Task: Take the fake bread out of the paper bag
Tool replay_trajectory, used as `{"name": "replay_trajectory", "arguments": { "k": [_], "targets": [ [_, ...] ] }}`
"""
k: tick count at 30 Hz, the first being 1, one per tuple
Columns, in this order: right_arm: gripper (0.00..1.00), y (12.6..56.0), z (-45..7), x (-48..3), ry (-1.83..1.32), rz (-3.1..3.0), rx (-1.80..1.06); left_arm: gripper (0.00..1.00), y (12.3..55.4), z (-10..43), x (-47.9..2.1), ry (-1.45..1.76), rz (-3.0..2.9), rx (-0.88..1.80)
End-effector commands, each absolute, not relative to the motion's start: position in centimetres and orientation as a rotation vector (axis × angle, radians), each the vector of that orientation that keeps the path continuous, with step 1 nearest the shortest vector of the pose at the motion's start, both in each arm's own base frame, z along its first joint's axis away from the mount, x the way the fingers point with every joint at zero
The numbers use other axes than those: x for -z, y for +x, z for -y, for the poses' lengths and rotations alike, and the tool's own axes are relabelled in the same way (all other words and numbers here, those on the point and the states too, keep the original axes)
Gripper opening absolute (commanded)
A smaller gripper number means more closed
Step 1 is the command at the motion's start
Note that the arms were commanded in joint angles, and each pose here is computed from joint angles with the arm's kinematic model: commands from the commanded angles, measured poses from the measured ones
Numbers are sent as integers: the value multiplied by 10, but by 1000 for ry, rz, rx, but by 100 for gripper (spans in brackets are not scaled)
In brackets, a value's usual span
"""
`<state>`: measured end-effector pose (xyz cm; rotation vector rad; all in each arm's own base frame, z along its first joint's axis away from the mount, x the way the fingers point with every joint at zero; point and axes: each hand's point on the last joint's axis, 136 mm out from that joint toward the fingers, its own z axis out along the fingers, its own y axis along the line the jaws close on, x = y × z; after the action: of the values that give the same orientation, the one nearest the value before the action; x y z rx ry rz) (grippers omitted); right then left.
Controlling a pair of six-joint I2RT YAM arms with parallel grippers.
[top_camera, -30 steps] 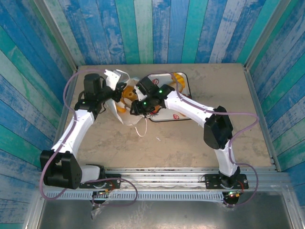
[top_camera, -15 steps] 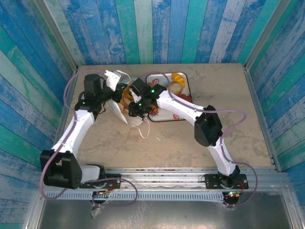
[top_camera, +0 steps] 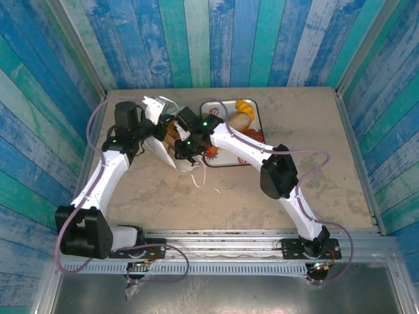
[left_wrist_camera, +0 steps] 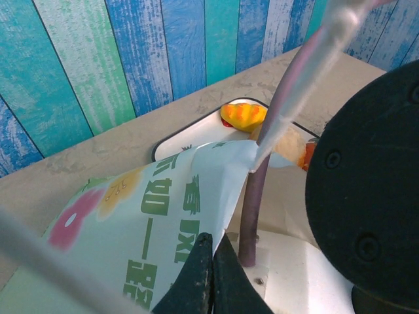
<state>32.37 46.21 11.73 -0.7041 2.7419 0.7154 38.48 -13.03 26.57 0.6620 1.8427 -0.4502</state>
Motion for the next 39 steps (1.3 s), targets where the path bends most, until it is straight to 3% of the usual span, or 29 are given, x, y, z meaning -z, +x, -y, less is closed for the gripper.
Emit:
{"name": "replay_trajectory", "arguments": {
  "k": [1,13,39],
  "targets": [
    [25,323,-466,-121,-722,-2724,-721,0,382,141,-275,690,-1792,508],
    [7,321,-443,-173,-675,-2608,-705,0,389,130,-266,609,-1813,457],
    [4,268,-407,-234,-675,-2516,-1016,0,416,88,-258,314,-1885,268]
  ]
}}
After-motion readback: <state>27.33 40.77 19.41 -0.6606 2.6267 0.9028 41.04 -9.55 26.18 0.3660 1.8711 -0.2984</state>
